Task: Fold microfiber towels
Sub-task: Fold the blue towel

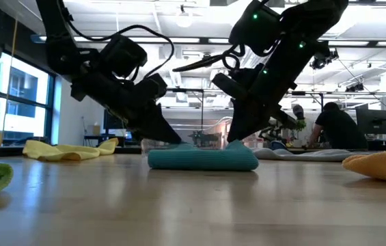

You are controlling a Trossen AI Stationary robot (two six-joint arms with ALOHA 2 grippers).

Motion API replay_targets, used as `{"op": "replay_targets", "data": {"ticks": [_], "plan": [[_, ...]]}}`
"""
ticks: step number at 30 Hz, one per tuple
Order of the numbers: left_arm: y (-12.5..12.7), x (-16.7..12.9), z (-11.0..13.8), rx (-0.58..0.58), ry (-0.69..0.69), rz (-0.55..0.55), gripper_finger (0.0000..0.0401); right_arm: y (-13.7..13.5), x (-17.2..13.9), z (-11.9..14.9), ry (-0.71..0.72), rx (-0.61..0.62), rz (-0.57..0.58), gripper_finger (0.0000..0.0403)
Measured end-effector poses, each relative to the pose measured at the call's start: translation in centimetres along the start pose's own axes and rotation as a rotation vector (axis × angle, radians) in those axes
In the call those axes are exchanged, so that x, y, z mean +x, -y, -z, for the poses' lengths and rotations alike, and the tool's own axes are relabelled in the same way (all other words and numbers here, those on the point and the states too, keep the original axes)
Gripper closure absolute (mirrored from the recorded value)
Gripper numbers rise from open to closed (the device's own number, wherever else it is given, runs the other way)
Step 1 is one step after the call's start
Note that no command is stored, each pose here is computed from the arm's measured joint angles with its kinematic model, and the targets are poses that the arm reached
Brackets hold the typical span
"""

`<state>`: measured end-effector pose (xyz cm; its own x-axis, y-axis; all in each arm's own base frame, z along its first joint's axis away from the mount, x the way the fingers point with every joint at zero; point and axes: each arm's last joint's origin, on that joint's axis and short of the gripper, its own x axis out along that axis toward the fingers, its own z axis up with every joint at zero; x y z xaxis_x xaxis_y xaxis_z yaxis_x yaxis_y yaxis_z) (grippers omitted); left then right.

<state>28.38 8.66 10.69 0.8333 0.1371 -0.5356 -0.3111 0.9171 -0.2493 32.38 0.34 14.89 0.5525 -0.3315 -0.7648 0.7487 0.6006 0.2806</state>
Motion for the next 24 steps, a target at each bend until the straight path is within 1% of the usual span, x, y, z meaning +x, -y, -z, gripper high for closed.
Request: {"op": "replay_targets", "data": {"ticks": [6, 9, 14, 18, 24], "plan": [[-0.1, -0.9, -0.1, -0.02, 0.033, -0.07, 0.04, -0.1, -0.1, -0.3, 0.05, -0.023, 0.007, 0.0397], [-0.2, -0.9, -0.1, -0.033, 0.035, -0.084, 0.04, -0.3, -0.1, -0.5, 0.089, -0.048, 0.007, 0.0401], [-0.3, -0.9, -0.2, -0.039, 0.059, -0.12, 0.04, -0.3, -0.4, -0.7, 0.143, -0.079, 0.037, 0.0401], [-0.6, -1.0, -0.3, -0.064, 0.076, -0.184, 0.0401, 0.0, -0.1, -0.6, 0.145, -0.089, 0.078, 0.0402], [-0.7, -1.0, -0.3, -0.068, 0.089, -0.232, 0.0401, 0.9, 1.3, -0.5, 0.117, -0.096, 0.13, 0.0402]]}}
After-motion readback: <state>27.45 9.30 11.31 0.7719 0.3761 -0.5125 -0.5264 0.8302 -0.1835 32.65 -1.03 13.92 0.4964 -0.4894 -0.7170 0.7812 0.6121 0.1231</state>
